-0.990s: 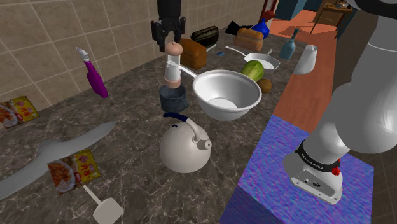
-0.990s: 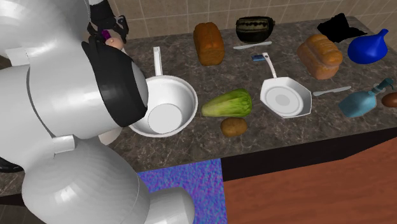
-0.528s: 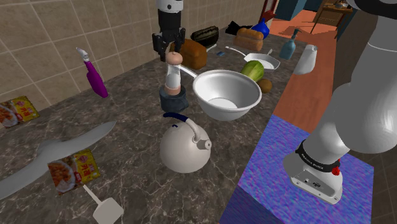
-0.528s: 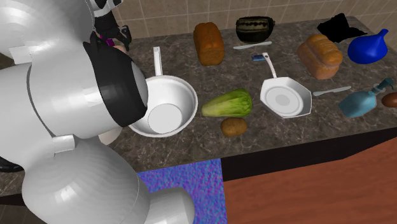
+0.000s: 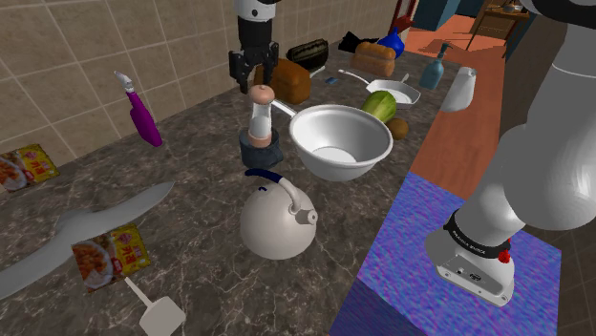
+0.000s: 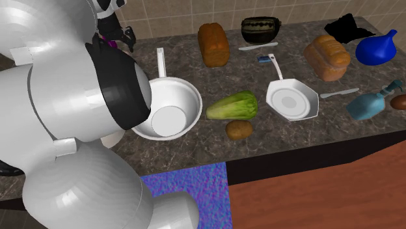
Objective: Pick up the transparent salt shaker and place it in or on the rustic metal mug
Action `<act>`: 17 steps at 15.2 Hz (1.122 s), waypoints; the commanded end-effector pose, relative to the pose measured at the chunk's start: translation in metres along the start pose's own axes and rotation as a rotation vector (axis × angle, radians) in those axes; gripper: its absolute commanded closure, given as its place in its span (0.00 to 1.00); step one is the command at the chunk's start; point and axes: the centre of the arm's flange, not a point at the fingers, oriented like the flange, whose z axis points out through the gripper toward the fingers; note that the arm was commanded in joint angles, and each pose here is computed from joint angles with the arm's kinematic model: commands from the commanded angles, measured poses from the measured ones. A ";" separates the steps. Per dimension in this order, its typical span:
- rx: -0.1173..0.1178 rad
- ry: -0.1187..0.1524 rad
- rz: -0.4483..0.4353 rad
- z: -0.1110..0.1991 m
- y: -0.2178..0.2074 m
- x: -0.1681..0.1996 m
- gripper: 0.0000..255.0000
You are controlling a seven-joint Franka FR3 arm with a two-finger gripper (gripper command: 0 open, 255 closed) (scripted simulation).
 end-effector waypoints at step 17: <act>0.000 0.000 0.000 -0.050 0.000 0.000 0.00</act>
